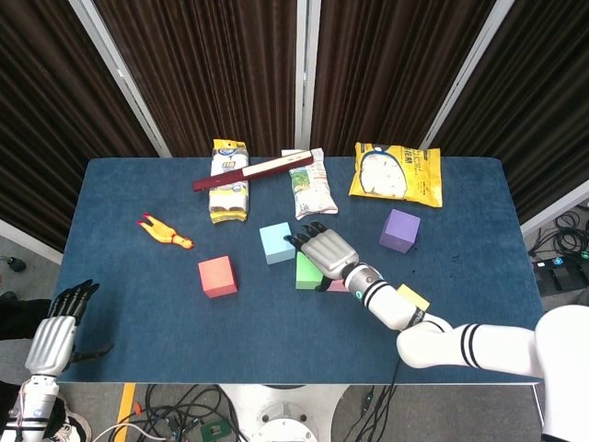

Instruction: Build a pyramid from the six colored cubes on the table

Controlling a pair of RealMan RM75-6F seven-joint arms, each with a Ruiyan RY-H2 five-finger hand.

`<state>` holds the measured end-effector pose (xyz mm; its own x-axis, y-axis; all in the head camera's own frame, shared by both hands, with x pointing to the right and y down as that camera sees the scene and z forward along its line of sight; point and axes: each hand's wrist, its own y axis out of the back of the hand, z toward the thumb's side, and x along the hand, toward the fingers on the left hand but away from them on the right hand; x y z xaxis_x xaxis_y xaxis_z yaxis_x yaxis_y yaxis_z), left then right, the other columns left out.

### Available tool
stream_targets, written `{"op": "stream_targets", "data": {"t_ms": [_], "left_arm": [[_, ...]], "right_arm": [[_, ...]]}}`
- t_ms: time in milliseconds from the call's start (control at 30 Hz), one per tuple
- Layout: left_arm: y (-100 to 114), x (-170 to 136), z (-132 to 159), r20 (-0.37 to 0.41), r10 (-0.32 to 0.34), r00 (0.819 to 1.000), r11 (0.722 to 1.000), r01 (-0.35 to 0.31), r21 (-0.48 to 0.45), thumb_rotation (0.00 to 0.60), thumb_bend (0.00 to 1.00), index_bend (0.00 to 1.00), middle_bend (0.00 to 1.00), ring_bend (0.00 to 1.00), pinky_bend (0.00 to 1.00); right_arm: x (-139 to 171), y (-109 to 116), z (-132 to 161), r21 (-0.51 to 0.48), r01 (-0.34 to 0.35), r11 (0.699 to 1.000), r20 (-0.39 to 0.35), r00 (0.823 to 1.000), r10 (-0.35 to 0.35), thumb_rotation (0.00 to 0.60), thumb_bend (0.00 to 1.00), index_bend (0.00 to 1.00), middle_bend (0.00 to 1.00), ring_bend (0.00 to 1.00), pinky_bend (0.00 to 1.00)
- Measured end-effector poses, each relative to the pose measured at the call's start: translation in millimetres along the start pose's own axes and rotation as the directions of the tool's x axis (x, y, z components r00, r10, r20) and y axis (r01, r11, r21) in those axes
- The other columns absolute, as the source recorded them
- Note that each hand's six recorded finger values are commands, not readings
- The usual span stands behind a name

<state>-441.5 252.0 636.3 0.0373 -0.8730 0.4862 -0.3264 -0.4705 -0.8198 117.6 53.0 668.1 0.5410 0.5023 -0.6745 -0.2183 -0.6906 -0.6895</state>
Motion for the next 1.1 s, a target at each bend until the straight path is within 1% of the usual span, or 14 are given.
{"op": "stream_targets", "data": {"t_ms": [200,333,533,667,767,900,1100], "left_arm": [[0,1,1,0.003,0.001,1.0,1.0,-0.001,0.002,0.6,0.0,0.09,0.03,0.0,0.04],[1,2,4,0.009,0.002,1.0,1.0,-0.002,0.006,0.6,0.0,0.09,0.03,0.0,0.04],[0,3,8,0.014,0.002,1.0,1.0,-0.002,0.009,0.6,0.0,0.09,0.03,0.0,0.04],[-3,2,7,0.008,-0.005,1.0,1.0,0.005,0.008,0.6,0.0,0.09,0.03,0.0,0.04],[-2,2,7,0.007,-0.004,1.0,1.0,0.004,0.005,0.6,0.0,0.09,0.03,0.0,0.04],[-1,2,6,0.008,0.0,1.0,1.0,0.0,0.003,0.6,0.0,0.09,0.03,0.0,0.04],[0,1,3,0.008,0.004,1.0,1.0,-0.004,-0.005,0.6,0.0,0.09,0.03,0.0,0.04]], "right_arm": [[22,21,-6,-0.02,0.066,0.998,-0.002,0.998,-0.066,0.6,0.0,0.0,0.13,0.0,0.0],[41,33,-19,-0.027,0.121,0.992,0.02,0.993,-0.12,0.6,0.0,0.0,0.13,0.0,0.0],[53,34,-42,-0.065,0.189,0.98,0.084,0.979,-0.183,0.6,0.0,0.0,0.15,0.0,0.0],[45,33,-51,-0.068,0.209,0.976,0.109,0.973,-0.201,0.6,0.0,0.0,0.16,0.0,0.0],[32,32,-49,-0.08,0.211,0.974,0.109,0.973,-0.202,0.6,0.0,0.0,0.16,0.0,0.0],[9,35,-33,-0.085,0.206,0.975,0.083,0.976,-0.199,0.6,0.0,0.0,0.17,0.0,0.0],[-26,39,-1,-0.076,0.189,0.979,0.046,0.981,-0.186,0.6,0.0,0.0,0.17,0.0,0.0]]}}
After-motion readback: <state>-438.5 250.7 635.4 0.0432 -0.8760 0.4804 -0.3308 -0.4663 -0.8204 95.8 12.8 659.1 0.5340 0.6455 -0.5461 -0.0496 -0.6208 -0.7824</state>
